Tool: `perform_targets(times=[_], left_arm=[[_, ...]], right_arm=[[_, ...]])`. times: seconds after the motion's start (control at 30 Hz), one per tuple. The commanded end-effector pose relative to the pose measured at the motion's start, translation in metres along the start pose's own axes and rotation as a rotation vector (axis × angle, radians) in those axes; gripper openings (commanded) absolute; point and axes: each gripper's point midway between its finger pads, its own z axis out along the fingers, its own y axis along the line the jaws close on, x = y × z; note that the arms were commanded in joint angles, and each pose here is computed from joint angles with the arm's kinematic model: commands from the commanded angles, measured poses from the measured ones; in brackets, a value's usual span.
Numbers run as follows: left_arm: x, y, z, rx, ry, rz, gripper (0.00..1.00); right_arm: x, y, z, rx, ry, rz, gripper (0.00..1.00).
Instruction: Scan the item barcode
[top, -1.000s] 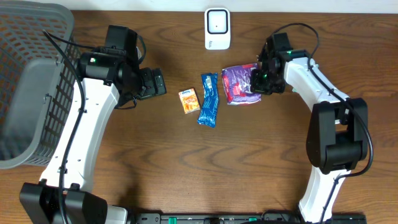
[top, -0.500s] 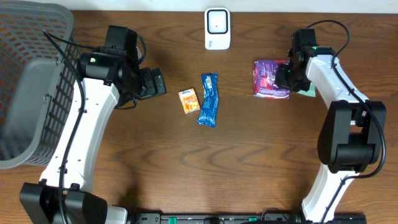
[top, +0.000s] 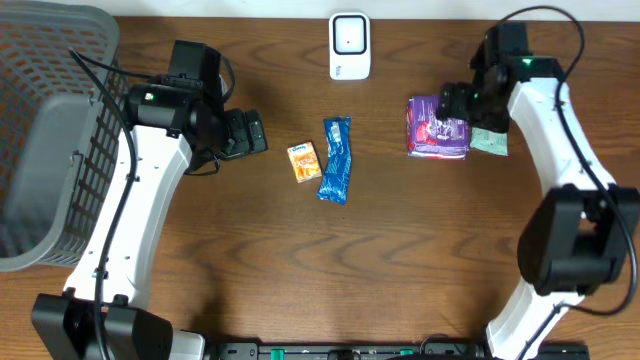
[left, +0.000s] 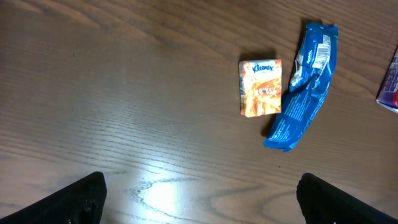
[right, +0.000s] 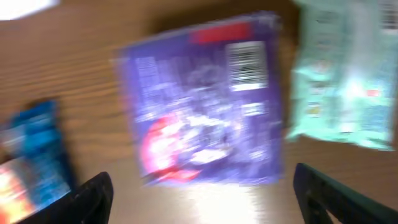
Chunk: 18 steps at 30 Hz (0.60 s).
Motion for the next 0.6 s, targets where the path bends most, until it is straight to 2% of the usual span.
perform_targets(times=[0.0, 0.17, 0.27, 0.47, 0.57], left_arm=[[-0.002, 0.003, 0.0, -0.011, -0.003, 0.002, 0.98], [-0.002, 0.003, 0.0, -0.01, -0.003, 0.002, 0.98], [-0.002, 0.003, 0.0, -0.01, -0.003, 0.002, 0.98], [-0.002, 0.003, 0.0, -0.01, -0.003, 0.002, 0.98], [-0.002, 0.003, 0.0, -0.011, -0.003, 0.002, 0.98]], right_arm=[[0.005, 0.06, -0.029, -0.269, 0.007, -0.051, 0.89], [0.028, 0.093, -0.015, -0.302, 0.071, -0.116, 0.99], [0.047, 0.114, -0.001, -0.306, 0.109, -0.169, 0.99], [0.084, 0.152, 0.035, -0.314, 0.165, -0.223, 0.97], [0.1, 0.153, 0.057, -0.225, 0.172, -0.182, 0.87]])
